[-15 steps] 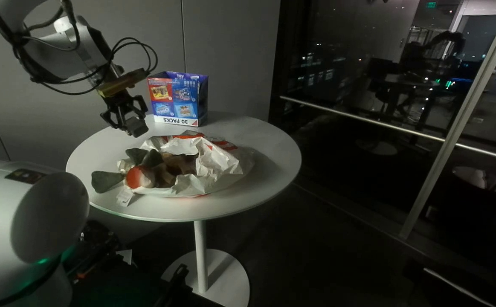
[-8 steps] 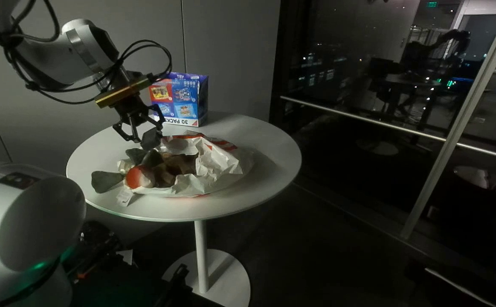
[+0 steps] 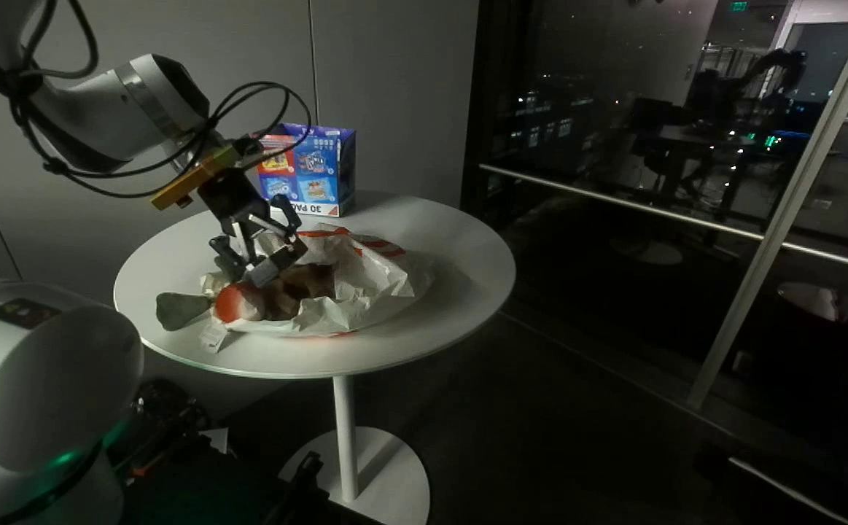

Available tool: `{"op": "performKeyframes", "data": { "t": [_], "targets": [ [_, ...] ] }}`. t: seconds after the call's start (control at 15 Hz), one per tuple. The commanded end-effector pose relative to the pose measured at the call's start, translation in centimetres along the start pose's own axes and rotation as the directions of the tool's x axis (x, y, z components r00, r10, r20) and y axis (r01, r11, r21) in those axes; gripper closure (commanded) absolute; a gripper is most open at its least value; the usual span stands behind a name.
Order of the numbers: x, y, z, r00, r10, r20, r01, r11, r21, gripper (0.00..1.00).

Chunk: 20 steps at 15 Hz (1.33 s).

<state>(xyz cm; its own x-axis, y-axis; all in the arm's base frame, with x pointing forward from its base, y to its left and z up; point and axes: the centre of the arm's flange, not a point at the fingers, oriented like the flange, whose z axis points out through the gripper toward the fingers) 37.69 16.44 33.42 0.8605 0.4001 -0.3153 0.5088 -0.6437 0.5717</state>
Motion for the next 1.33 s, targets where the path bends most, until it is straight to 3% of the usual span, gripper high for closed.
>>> {"op": "performKeyframes", "data": {
  "t": [0.0,0.27,0.47,0.67,0.87,1.07,1.13,1.27],
  "targets": [
    [2.5,-0.3,2.2,0.983,0.091,0.162,-0.079,0.994,-0.080,0.64],
    [4.3,0.0,4.6,0.925,0.184,0.332,-0.131,0.976,-0.175,0.64],
    [5.9,0.4,5.5,0.898,0.255,0.359,-0.180,0.957,-0.230,0.64],
    [7.9,0.3,5.7,0.928,0.230,0.292,-0.173,0.963,-0.209,0.64],
    [9.8,-0.3,4.3,0.965,0.225,0.134,-0.197,0.961,-0.192,0.64],
    [11.5,-0.5,2.9,0.982,0.188,0.015,-0.186,0.977,-0.105,0.64],
    [12.3,-0.2,3.2,0.985,0.169,0.043,-0.169,0.986,-0.001,0.64],
    [13.1,-0.1,3.6,0.987,0.137,0.088,-0.146,0.984,0.105,0.64]
  ]
}}
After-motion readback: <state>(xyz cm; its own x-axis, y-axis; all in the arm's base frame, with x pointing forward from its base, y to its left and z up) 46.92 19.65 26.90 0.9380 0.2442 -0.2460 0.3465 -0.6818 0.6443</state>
